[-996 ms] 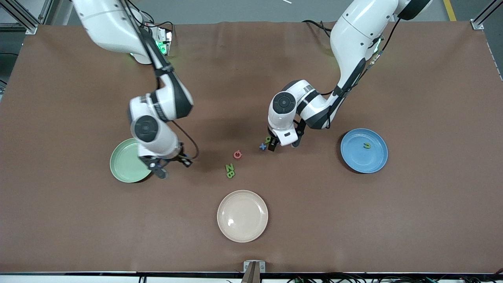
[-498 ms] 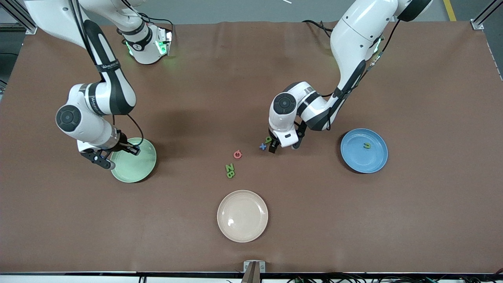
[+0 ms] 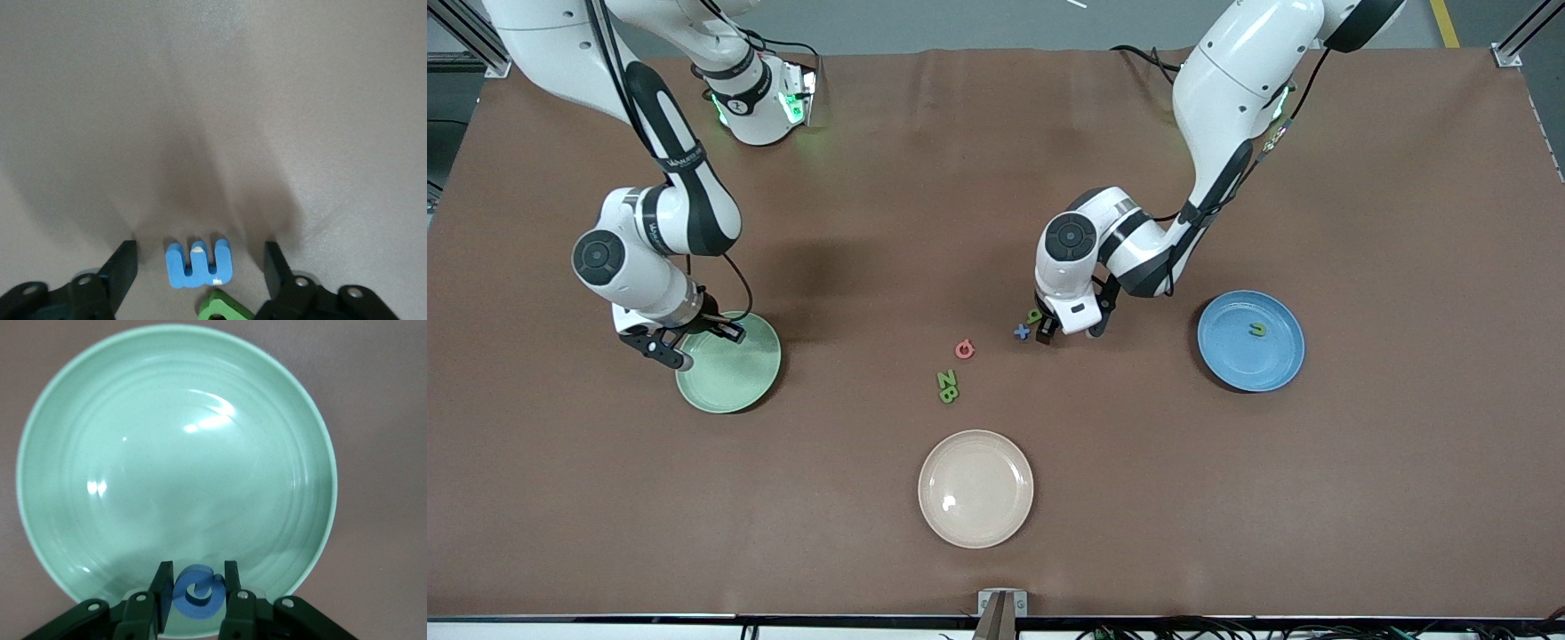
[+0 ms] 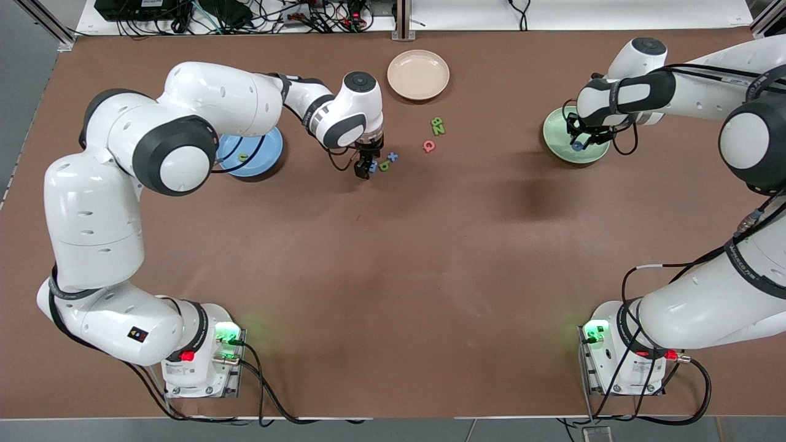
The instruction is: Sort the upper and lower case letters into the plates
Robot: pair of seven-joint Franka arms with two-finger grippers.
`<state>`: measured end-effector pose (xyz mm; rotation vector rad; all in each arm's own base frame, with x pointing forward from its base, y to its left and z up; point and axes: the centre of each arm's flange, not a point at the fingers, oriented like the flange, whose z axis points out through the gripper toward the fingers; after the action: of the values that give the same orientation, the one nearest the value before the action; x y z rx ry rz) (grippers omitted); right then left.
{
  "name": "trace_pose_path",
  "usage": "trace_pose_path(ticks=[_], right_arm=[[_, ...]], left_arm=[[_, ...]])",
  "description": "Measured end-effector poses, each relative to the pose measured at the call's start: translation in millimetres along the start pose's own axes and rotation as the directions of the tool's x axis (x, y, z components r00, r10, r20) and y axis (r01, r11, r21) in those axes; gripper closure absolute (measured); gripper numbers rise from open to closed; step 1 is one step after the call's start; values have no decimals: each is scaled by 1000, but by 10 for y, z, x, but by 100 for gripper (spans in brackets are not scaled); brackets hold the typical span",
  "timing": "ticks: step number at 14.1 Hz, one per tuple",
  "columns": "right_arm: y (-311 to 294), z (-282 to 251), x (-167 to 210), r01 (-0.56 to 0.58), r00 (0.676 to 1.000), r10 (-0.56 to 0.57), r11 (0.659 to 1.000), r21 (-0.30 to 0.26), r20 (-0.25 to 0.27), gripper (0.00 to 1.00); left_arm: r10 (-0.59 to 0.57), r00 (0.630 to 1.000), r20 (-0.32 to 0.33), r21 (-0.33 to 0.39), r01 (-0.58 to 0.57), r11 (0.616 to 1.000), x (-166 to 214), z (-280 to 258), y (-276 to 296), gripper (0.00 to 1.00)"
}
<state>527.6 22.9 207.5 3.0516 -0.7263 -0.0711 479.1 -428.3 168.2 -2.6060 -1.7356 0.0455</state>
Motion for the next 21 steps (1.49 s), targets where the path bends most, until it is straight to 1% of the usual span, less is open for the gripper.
trace_pose_path(ticks=[1, 2, 3, 4, 5, 6, 7, 8, 9, 11, 12, 14, 15, 17, 19, 21], right_arm=[[8, 79, -14, 0, 1000, 0, 1000, -7, 10, 65], [16, 153, -25, 0, 1000, 0, 1000, -14, 18, 65], [20, 216, -34, 1, 1000, -1, 1000, -19, 23, 65], [23, 257, -41, 2, 1000, -1, 1000, -22, 28, 65], [24, 276, -43, 2, 1000, -1, 1000, -23, 29, 65], [22, 273, -42, 2, 1000, -1, 1000, -23, 28, 65], [18, 268, -37, 2, 1000, -2, 1000, -22, 27, 65], [13, 262, -32, 2, 1000, -2, 1000, -21, 26, 60], [4, 249, -21, 3, 1000, -2, 1000, -19, 23, 50], [-31, 195, 27, 4, 1000, -4, 1000, -13, 13, 32], [-58, 150, 64, 5, 1000, -5, 1000, -12, 13, 21], [-148, -11, 157, 8, 999, -7, 1000, -20, 42, 1], [-219, -132, 209, 5, 998, -3, 1000, -24, 64, 0], [-457, -413, 278, -26, 995, 26, 1000, -1, 91, 0], [-833, -579, 170, -64, 994, 62, 998, 23, 86, 0], [-1287, -671, -74, -98, 993, 96, 995, 31, 70, 0]], left_arm=[[0, 1000, 1, -3, 0, 1000, -2, -11, 10, 29], [-1, 1000, 1, -3, 1, 1000, -2, -11, 11, 29], [-1, 1000, 2, -6, 1, 1000, -3, -21, 20, 35], [-1, 1000, 2, -7, 1, 1000, -4, -21, 20, 35], [-2, 1000, 3, -9, 2, 1000, -6, -27, 25, 39], [-2, 1000, 3, -9, 2, 1000, -6, -28, 26, 40], [-2, 1000, 5, -12, 2, 1000, -8, -37, 33, 47], [-2, 1000, 5, -15, 2, 1000, -13, -57, 40, 56], [-1, 1000, 5, -16, 1, 1000, -18, -69, 41, 59], [-1, 1000, 6, -16, 1, 1000, -18, -60, 39, 59], [-1, 1000, 6, -16, 1, 1000, -18, -61, 39, 59], [-2, 1000, 6, -17, 2, 1000, -12, -66, 46, 59], [-2, 1000, 7, -21, 2, 1000, 9, -81, 66, 59], [19, 1000, 7, -44, -19, 999, 139, -213, 166, 59], [60, 998, -4, -70, -60, 996, 419, -476, 278, 59], [131, 991, -28, -69, -133, 989, 794, -764, 329, 59]])
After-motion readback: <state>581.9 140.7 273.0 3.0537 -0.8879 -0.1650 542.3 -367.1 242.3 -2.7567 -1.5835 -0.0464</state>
